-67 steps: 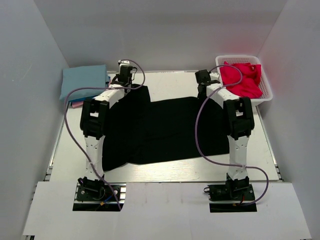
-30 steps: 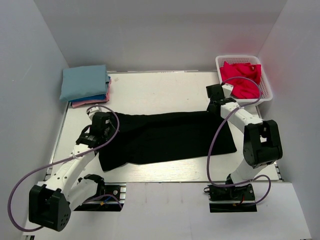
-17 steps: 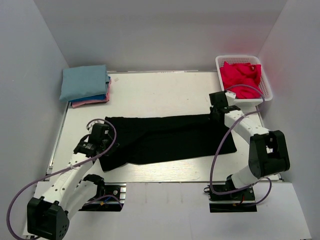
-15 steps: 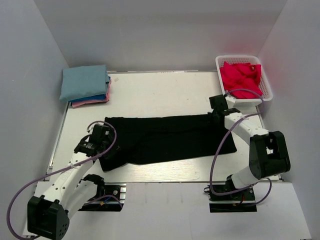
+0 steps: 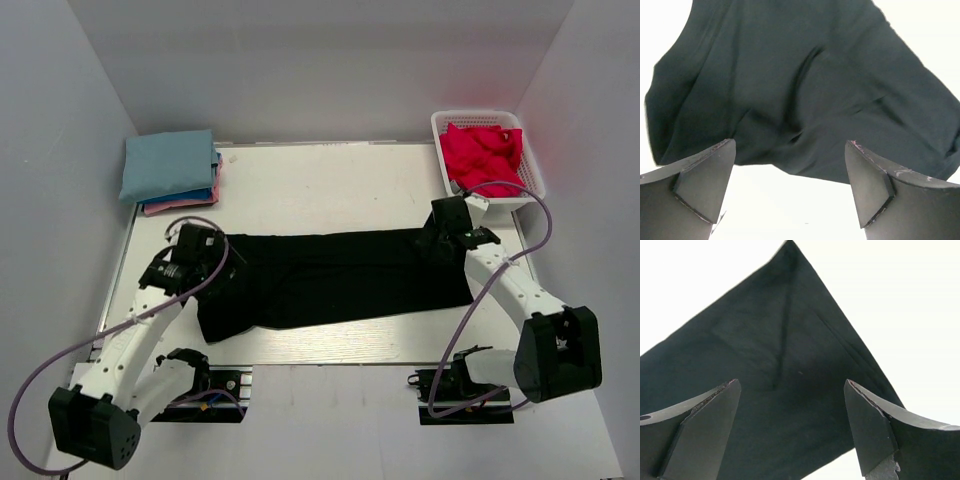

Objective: Fold and stack the t-shirts
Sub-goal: Fold the other side of the tshirt into a rectangle

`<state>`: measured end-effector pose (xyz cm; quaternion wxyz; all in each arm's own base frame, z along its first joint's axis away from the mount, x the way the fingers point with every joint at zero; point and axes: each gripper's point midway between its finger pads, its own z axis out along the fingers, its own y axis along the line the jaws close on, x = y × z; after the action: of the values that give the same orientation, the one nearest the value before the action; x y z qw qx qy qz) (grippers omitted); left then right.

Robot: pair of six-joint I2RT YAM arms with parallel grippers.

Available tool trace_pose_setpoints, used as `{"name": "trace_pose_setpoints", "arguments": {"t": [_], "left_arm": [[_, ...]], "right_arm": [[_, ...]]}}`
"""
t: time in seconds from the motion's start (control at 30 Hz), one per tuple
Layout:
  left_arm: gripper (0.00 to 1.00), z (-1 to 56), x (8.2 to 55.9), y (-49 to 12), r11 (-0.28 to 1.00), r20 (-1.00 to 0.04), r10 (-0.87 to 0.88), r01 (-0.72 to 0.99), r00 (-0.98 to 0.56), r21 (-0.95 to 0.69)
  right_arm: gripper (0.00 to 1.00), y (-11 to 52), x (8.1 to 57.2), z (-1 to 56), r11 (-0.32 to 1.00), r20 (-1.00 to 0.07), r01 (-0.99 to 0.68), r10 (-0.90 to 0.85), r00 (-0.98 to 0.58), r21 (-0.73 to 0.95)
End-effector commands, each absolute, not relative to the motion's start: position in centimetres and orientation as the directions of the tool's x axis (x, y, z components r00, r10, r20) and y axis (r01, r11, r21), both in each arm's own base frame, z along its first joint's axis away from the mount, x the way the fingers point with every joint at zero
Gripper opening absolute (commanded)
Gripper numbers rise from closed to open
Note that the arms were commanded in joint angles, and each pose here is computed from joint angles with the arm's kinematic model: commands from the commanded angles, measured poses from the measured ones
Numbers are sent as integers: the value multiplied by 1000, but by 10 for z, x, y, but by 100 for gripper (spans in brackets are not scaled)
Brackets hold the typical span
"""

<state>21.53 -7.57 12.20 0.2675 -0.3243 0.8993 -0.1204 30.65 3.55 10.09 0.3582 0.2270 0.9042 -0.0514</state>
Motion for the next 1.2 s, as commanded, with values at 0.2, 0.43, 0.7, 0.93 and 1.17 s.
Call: {"name": "trace_pose_setpoints", "arguments": {"t": [0.2,0.43,0.7,0.93,1.17], "left_arm": [[100,124,325,-87,848,-563,-530,-410,-634,-336],[100,56,342,-89,854,-490,-519,-447,-700,-266],[100,-4,326,-79,855,-412,-508,-502,-756,-133],[100,-35,301,-54,821,-348,-519,-568,-781,51],[100,-1,316,-61,841,-400,-504,-540,-766,-26]], "right_arm": [[90,80,365,108,974,-686,228,166,-709,0],[90,59,365,50,906,-578,330,123,-807,-267],[90,17,337,46,724,-610,566,256,-750,-394],[90,-21,300,60,648,-658,679,348,-668,-346],[90,-40,264,67,642,-668,714,404,-625,-280]]}}
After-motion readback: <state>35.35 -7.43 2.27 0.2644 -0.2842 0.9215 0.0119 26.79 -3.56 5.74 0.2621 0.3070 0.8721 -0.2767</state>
